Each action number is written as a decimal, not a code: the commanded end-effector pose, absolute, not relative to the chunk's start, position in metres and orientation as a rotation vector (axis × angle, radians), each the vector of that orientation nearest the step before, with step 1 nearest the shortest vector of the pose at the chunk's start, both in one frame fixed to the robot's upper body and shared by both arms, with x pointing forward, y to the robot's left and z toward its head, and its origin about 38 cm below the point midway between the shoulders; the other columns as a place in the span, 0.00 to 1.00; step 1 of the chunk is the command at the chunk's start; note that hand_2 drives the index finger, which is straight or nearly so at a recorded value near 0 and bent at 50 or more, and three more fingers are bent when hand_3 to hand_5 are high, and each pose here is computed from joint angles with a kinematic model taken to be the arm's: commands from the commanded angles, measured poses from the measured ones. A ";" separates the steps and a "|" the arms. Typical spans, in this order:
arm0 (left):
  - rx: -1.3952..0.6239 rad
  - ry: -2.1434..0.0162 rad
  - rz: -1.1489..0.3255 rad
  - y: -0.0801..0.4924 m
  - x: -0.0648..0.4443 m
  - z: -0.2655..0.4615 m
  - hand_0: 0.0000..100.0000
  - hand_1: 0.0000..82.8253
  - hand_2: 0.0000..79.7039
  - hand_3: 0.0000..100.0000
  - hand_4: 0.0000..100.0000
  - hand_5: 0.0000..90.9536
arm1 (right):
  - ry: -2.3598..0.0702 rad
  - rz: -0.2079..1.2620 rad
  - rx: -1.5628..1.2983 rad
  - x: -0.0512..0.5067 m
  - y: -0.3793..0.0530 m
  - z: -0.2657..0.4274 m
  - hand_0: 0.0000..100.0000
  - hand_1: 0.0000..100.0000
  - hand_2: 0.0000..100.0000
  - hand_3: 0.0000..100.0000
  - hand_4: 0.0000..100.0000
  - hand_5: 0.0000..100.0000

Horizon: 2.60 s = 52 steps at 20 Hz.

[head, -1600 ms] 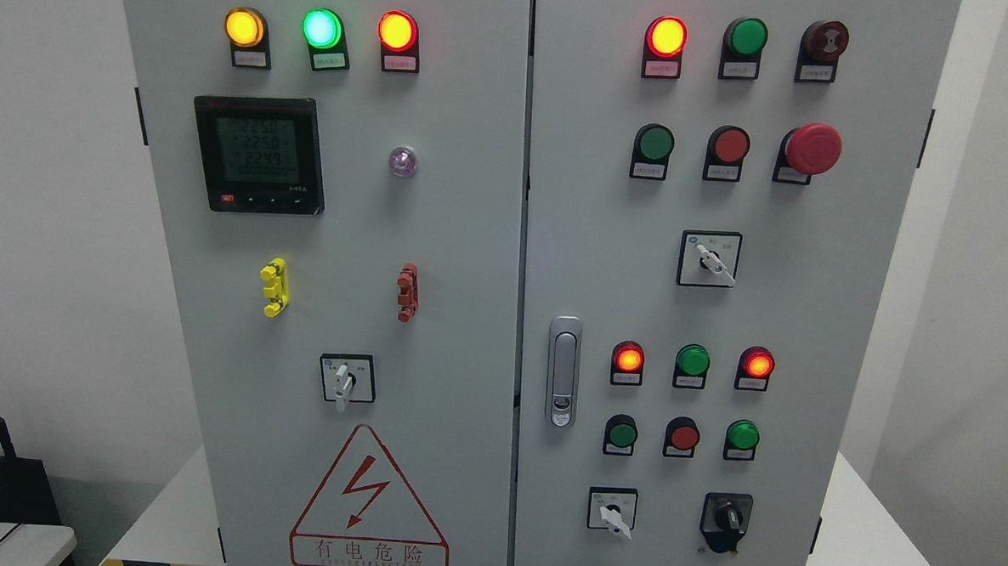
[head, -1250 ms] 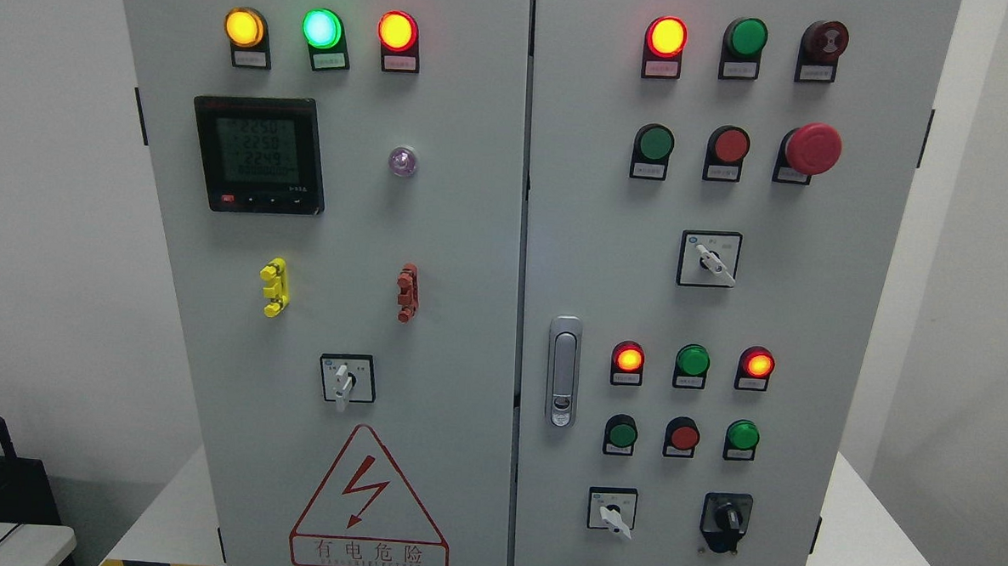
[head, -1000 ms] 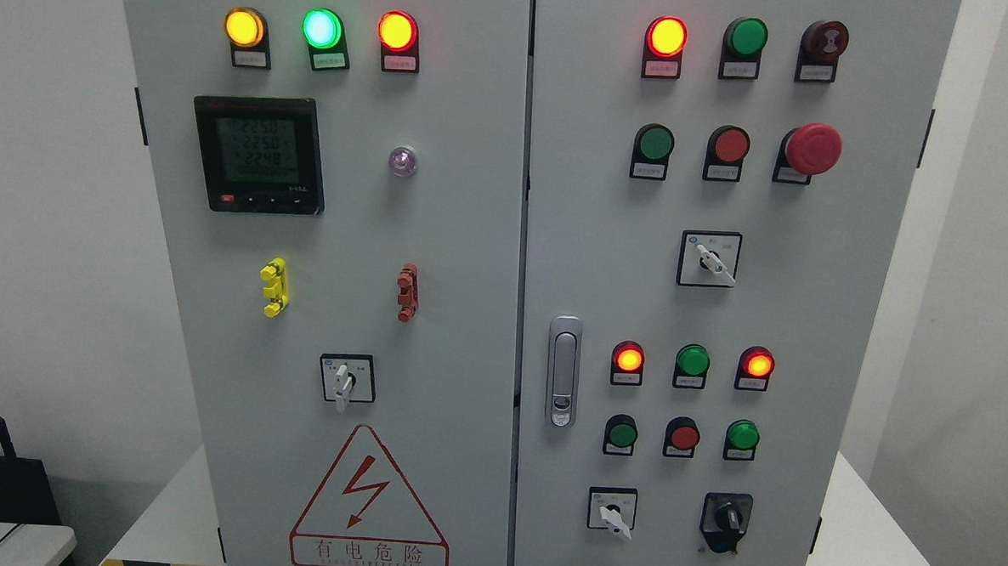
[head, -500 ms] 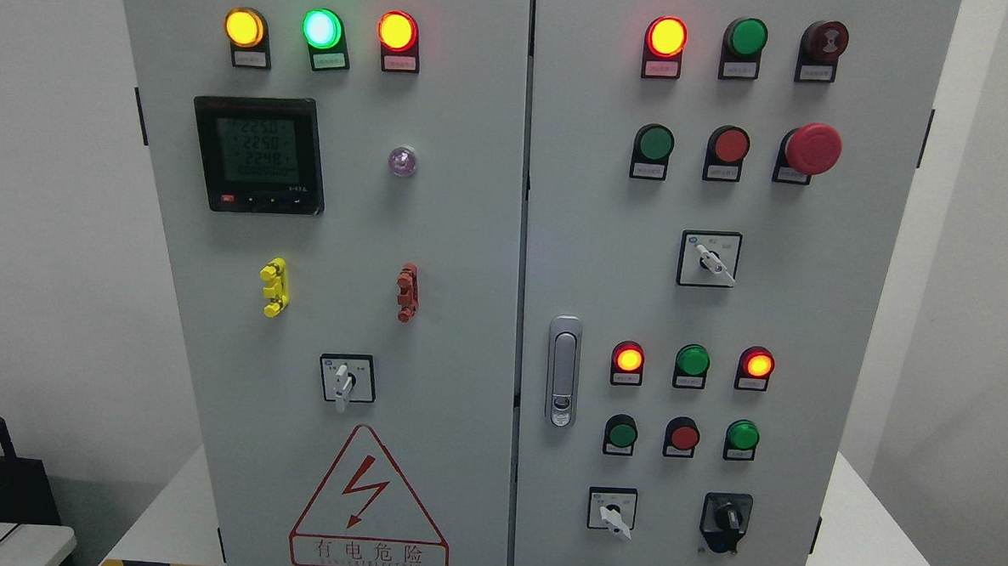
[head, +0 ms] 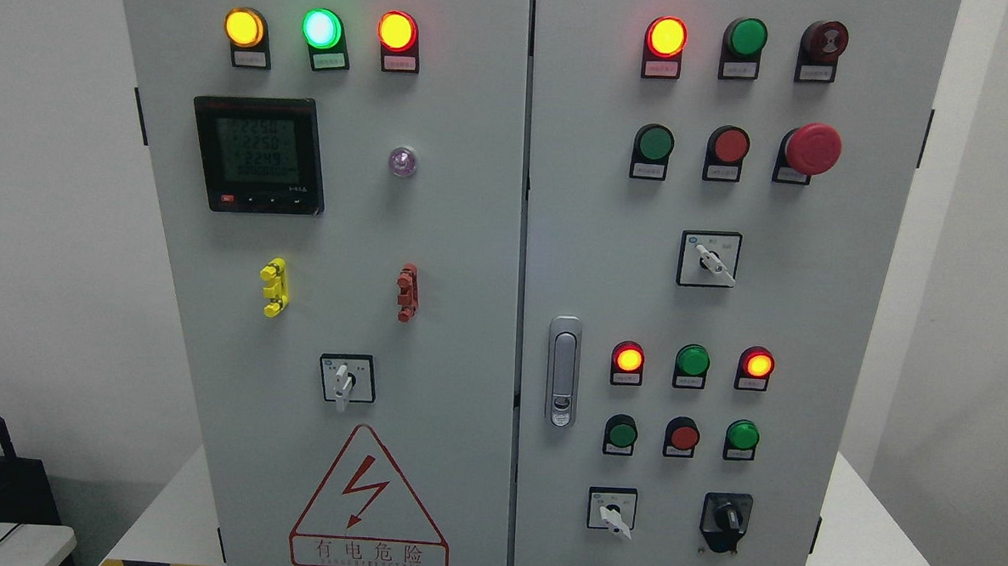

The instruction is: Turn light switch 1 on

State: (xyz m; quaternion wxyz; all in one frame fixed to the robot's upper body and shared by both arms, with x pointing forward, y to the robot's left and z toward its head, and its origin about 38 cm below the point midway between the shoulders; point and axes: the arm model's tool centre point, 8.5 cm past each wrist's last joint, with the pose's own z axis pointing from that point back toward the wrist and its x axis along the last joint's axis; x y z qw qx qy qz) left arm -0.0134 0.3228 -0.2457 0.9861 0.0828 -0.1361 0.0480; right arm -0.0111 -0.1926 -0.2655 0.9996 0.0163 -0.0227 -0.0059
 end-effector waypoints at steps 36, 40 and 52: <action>0.574 -1.721 -0.059 0.430 0.212 0.101 0.19 0.25 0.47 0.60 0.69 0.66 | -0.045 -0.018 0.036 -0.011 -0.192 -0.265 0.12 0.39 0.00 0.00 0.00 0.00; 0.545 -1.784 -0.062 0.404 0.226 0.111 0.19 0.24 0.47 0.61 0.70 0.69 | -0.045 -0.018 0.036 -0.011 -0.192 -0.265 0.12 0.39 0.00 0.00 0.00 0.00; 0.469 -1.849 0.042 0.338 0.255 0.110 0.16 0.24 0.52 0.64 0.74 0.74 | -0.045 -0.018 0.036 -0.011 -0.192 -0.265 0.12 0.39 0.00 0.00 0.00 0.00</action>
